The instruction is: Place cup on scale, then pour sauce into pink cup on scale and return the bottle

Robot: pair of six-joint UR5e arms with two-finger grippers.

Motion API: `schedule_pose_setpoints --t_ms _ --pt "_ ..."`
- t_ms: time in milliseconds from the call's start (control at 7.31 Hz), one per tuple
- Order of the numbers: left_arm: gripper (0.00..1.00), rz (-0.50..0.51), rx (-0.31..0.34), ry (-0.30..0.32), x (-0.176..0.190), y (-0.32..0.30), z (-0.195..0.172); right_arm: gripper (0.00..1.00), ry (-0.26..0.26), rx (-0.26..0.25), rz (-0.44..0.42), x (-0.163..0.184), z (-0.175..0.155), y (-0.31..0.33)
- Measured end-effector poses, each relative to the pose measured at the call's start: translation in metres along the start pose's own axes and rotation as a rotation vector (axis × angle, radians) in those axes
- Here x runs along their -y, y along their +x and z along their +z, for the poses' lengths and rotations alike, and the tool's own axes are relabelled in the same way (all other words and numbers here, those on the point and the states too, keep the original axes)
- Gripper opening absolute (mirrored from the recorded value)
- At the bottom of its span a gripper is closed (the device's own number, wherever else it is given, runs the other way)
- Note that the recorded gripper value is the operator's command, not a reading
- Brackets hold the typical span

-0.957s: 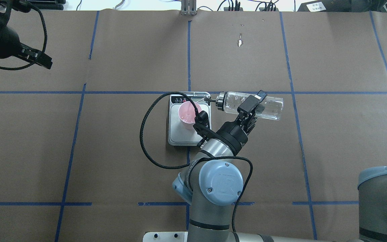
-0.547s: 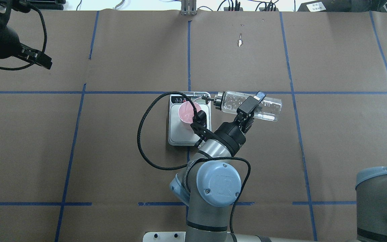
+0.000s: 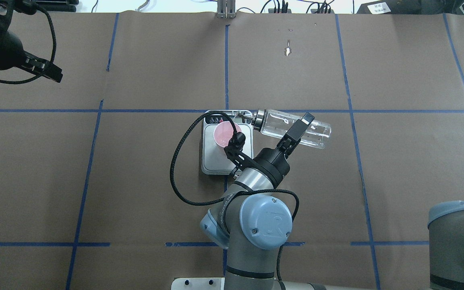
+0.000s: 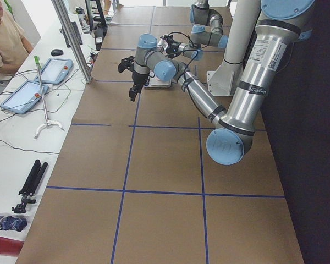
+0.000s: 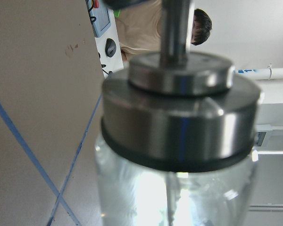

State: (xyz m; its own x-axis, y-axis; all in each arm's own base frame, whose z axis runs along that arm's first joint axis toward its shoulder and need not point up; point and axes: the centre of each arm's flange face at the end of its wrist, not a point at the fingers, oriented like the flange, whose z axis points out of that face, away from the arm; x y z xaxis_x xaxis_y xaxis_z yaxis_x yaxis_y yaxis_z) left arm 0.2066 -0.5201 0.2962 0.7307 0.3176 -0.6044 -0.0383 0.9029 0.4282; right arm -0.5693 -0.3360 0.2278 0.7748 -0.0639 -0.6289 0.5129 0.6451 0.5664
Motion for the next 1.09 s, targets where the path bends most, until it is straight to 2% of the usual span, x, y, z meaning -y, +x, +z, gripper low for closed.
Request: schedule_pose_setpoints --t_ms 547,820,1094 --pt "0.76 -0.001 0.001 0.001 0.000 0.000 0.000 0.00 0.033 0.084 0.154 0.006 -0.005 -0.010" --pt "0.76 -0.002 0.001 0.000 0.000 0.000 0.000 0.00 0.060 0.155 0.257 0.005 -0.008 -0.008" --pt "0.76 -0.002 0.000 0.002 0.001 0.001 -0.001 0.00 0.093 0.245 0.403 -0.011 0.003 0.009"
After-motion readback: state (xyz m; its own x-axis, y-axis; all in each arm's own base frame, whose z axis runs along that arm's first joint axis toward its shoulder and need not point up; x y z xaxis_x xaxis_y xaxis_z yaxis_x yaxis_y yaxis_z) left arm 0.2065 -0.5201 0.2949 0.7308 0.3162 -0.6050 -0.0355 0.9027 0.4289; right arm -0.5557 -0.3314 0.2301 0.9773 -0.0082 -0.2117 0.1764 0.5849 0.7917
